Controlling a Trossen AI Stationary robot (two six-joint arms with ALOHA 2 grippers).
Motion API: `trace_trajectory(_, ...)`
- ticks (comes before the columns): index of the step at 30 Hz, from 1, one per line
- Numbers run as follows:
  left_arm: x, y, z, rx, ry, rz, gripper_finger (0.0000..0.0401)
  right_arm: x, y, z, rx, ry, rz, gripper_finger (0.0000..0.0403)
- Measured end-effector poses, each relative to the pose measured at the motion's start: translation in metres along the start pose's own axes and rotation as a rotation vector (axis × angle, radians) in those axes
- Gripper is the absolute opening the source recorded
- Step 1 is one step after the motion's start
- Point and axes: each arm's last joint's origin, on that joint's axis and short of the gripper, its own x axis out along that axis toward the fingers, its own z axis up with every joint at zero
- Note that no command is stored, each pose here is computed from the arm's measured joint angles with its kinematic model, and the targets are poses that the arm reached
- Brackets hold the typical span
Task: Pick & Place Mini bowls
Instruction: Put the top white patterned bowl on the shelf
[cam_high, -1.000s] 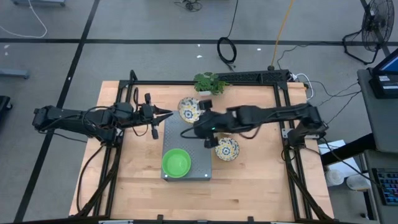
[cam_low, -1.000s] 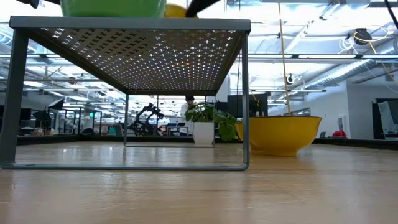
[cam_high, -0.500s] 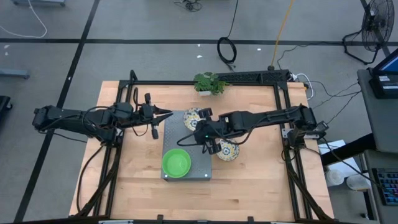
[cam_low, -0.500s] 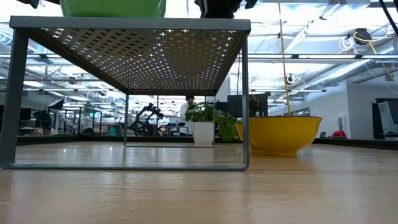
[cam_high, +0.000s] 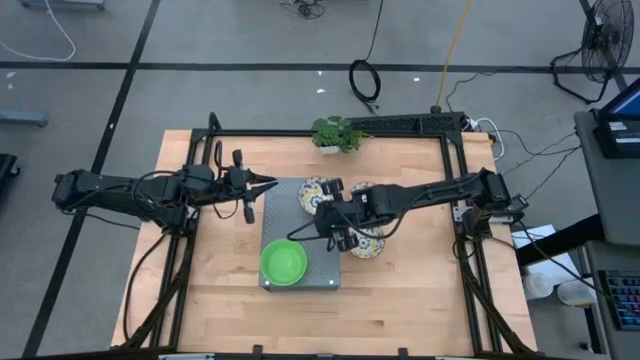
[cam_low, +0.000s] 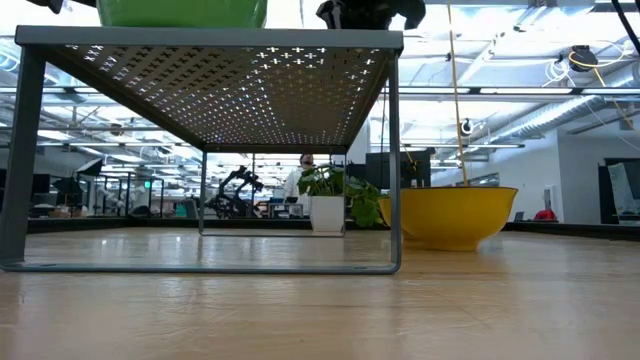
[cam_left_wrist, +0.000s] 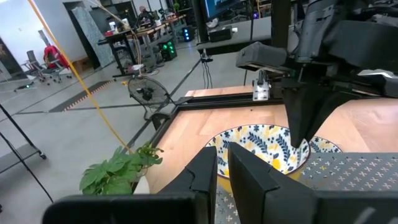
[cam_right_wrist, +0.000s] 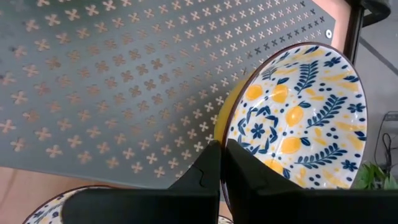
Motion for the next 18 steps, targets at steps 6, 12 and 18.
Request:
trace_trajectory(6,0.0,0.0,0.0,0.0,0.0,0.0,0.0047,-0.0006,0.0021,0.0007,0.015,-0.003,0.007,0.0001)
trace_trajectory(12,0.0,0.0,-0.0002,-0.001,0.002,0.0,0.0047,0.0006,0.0029,0.0006,0.038,-0.003,0.018,0.0025)
trace_trajectory(18,0.0,0.0,-0.0004,0.0,0.003,0.0,0.0047,0.0006,0.0024,0.0016,0.063,-0.012,0.011,0.0056)
